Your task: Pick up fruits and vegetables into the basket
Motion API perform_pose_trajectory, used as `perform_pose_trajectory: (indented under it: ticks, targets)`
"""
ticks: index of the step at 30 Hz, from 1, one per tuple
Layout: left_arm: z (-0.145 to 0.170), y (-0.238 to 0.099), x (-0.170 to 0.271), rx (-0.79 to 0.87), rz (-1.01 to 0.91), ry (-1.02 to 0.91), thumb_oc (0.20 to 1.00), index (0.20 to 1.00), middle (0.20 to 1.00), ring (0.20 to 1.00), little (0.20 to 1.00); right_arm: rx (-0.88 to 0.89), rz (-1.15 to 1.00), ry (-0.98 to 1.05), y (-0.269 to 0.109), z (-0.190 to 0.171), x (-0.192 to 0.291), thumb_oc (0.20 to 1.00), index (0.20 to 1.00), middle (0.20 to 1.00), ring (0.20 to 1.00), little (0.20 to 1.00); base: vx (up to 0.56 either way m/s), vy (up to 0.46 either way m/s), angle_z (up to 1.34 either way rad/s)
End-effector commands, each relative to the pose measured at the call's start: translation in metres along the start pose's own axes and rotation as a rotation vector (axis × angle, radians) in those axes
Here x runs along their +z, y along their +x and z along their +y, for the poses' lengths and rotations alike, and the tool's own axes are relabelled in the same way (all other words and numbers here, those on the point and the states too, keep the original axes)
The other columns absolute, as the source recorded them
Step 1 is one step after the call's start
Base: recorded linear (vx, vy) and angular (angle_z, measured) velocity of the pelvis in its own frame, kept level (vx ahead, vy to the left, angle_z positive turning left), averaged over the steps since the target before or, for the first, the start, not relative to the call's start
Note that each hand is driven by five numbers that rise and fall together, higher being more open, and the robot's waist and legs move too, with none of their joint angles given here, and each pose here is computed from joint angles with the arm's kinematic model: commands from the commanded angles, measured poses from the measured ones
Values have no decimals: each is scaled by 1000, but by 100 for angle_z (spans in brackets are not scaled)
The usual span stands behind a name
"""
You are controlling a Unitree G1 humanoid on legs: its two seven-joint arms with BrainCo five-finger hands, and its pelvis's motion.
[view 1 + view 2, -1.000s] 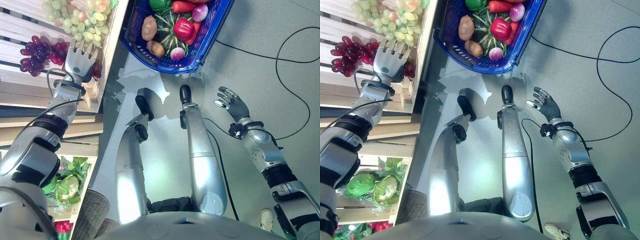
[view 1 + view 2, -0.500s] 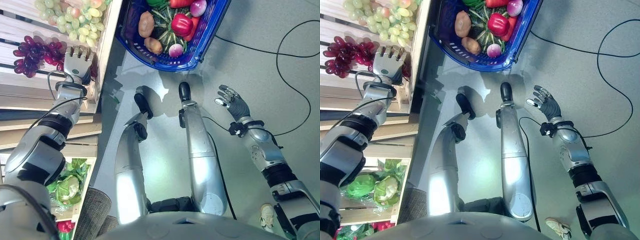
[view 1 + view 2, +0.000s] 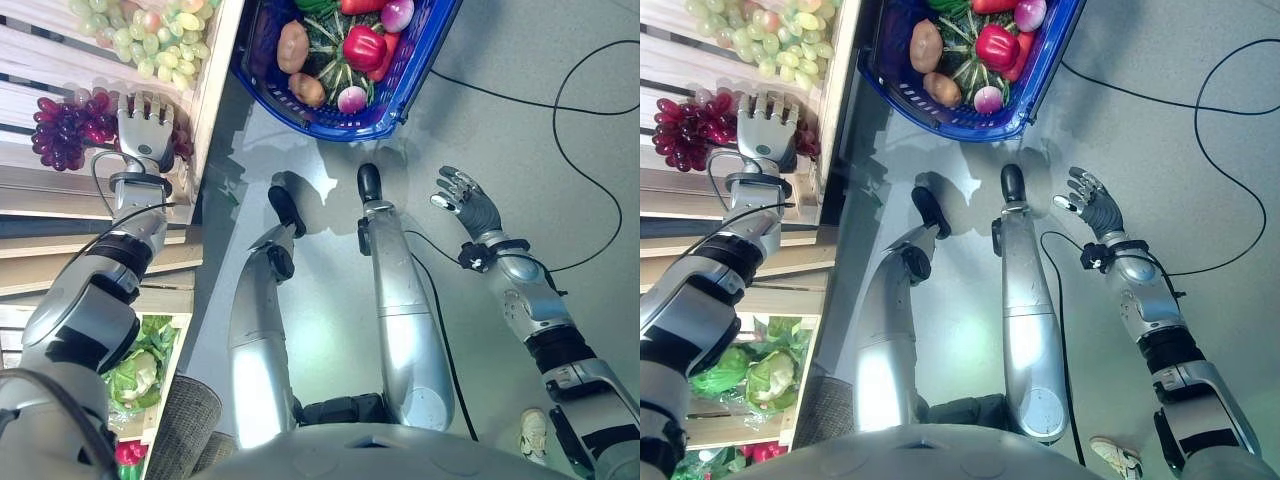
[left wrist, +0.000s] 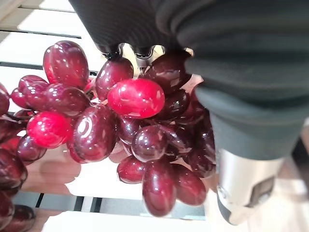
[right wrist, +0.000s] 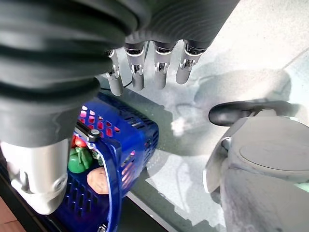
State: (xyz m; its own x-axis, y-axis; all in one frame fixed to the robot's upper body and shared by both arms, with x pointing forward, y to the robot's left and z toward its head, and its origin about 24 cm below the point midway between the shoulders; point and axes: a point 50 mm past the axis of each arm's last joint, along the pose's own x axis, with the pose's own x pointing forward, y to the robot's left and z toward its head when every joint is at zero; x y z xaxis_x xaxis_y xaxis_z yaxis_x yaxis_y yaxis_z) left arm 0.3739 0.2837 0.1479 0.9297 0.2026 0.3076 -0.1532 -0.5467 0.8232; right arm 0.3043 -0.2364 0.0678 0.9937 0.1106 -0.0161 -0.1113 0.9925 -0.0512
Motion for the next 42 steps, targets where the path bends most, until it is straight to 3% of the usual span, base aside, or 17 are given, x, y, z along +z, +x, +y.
perform_pose_trajectory:
  ticks: [1, 2, 3, 18, 24, 26, 32, 42]
  targets:
    - [-28, -11, -48, -120, 184, 104, 652, 652, 652, 652, 652, 40, -61, 38, -1, 12, 7, 1000, 1000, 1000, 1000, 1000, 0, 0, 0]
    - [-27, -10, -50, -121, 194, 108, 363, 363, 363, 363, 363, 41, -65, 40, 1, 12, 8, 1000, 1000, 1000, 1000, 1000, 0, 0, 0]
    - [-28, -11, -50, -128, 197, 107, 200, 200, 200, 200, 200, 43, -69, 41, 1, 12, 9, 1000, 1000, 1000, 1000, 1000, 0, 0, 0]
    - [-33, -13, -52, -90, 244, -108, 200, 200, 200, 200, 200, 58, -89, 24, 2, 12, 13, 1000, 1000, 1000, 1000, 1000, -1, 1, -2]
    - [-31, -14, -47, -61, 289, -516, 200, 200, 200, 200, 200, 67, -72, 20, -4, 18, 6, 1000, 1000, 1000, 1000, 1000, 1, -5, 0]
    - [-26, -14, -42, -28, 300, -758, 200, 200, 200, 200, 200, 72, -55, 9, -7, 20, 1, 1000, 1000, 1000, 1000, 1000, 3, -16, 1]
    - [-13, -17, -36, 74, 290, -1079, 200, 200, 200, 200, 200, 77, -41, -41, -16, 25, -7, 1000, 1000, 1000, 1000, 1000, 4, -18, 4]
    - [19, -31, -34, 265, 167, -1538, 200, 200, 200, 200, 200, 173, -85, -315, -18, 45, 6, 1000, 1000, 1000, 1000, 1000, 1, -73, 11]
